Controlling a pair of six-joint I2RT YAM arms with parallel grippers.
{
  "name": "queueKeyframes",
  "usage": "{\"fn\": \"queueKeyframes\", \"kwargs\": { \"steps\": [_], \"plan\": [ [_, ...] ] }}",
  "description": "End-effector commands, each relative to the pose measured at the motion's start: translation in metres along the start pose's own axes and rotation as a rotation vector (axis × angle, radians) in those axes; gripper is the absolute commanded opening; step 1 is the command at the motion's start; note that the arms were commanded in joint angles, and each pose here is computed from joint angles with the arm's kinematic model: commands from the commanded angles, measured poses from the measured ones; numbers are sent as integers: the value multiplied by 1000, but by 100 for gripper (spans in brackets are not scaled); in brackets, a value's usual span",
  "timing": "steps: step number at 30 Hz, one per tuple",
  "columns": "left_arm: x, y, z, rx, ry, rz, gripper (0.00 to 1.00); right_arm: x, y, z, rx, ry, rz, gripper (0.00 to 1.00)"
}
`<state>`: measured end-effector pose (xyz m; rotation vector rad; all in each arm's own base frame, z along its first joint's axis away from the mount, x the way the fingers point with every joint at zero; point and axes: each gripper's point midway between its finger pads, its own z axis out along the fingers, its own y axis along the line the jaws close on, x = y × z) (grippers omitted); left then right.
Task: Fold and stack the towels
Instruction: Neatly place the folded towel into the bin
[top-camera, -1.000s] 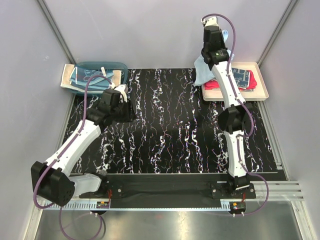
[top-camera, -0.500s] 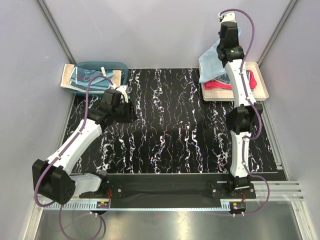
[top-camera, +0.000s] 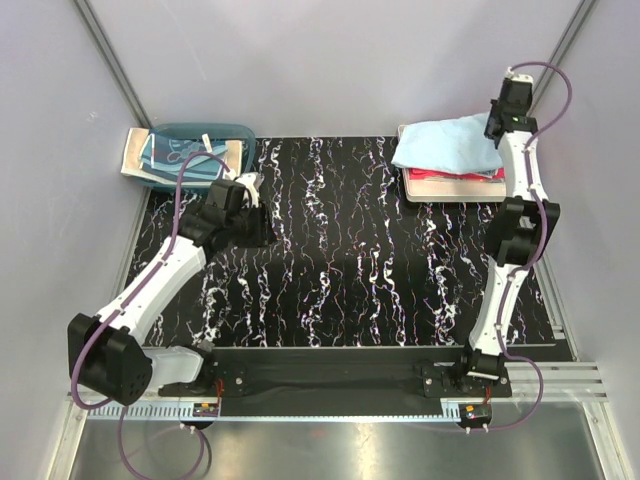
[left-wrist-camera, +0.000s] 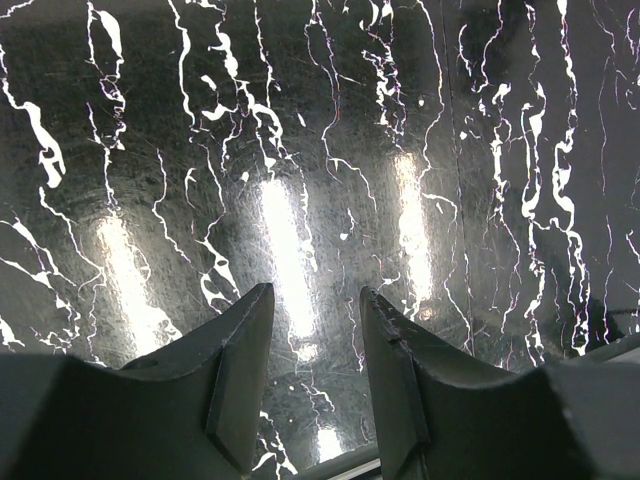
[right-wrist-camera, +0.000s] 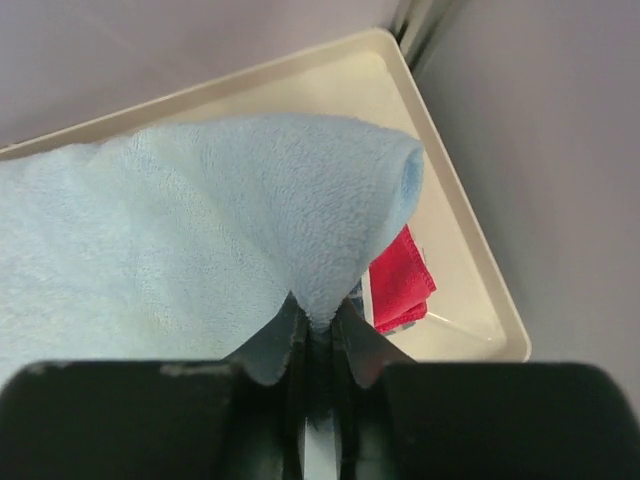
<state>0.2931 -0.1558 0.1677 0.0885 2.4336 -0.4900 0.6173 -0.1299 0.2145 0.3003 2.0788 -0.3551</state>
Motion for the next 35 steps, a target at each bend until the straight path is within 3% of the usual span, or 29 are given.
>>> {"fn": "queueKeyframes", "kwargs": {
  "steps": [1,5,6,9,10,13,18,19,20,25,26,28,29,30,32,33,35],
  "plan": [
    [0,-5,2,34,-1,15,45,6,10,19,-97,-14,138,17],
    [0,-5,2,34,-1,15,45,23,2,33,-111,24,191,42],
    [0,-4,3,32,0,13,45,27,2,35,-122,32,210,52],
    [-1,-4,1,33,-6,14,45,30,-4,36,-121,52,249,67],
    [-2,-4,1,31,-9,14,45,27,-6,34,-117,46,251,81],
    [-3,-5,0,37,-13,15,46,15,-9,21,-113,39,271,100],
    [-5,-5,-5,33,-29,17,46,-20,-1,-29,-204,1,363,100],
    [-5,-5,-5,33,-30,18,46,-9,6,-34,-230,30,381,100],
    [-7,-6,-8,34,-41,21,46,-30,12,-58,-299,-18,420,100],
    [-12,-5,-14,25,-69,20,46,8,53,-106,-366,32,427,100],
    [-12,-5,-14,25,-72,20,47,2,76,-132,-398,-6,380,100],
    [-14,-4,-16,21,-84,23,47,39,95,-143,-373,47,338,100],
    [-14,-4,-17,19,-84,24,47,29,124,-173,-446,-11,326,100],
    [-15,-3,-18,11,-89,23,47,66,131,-172,-451,49,320,100],
    [-15,-1,-18,5,-89,22,47,74,143,-192,-512,46,337,100],
    [-14,1,-18,-4,-91,22,47,98,141,-189,-496,82,330,100],
    [-15,1,-18,-7,-94,22,47,97,135,-198,-497,39,347,100]
  ]
}}
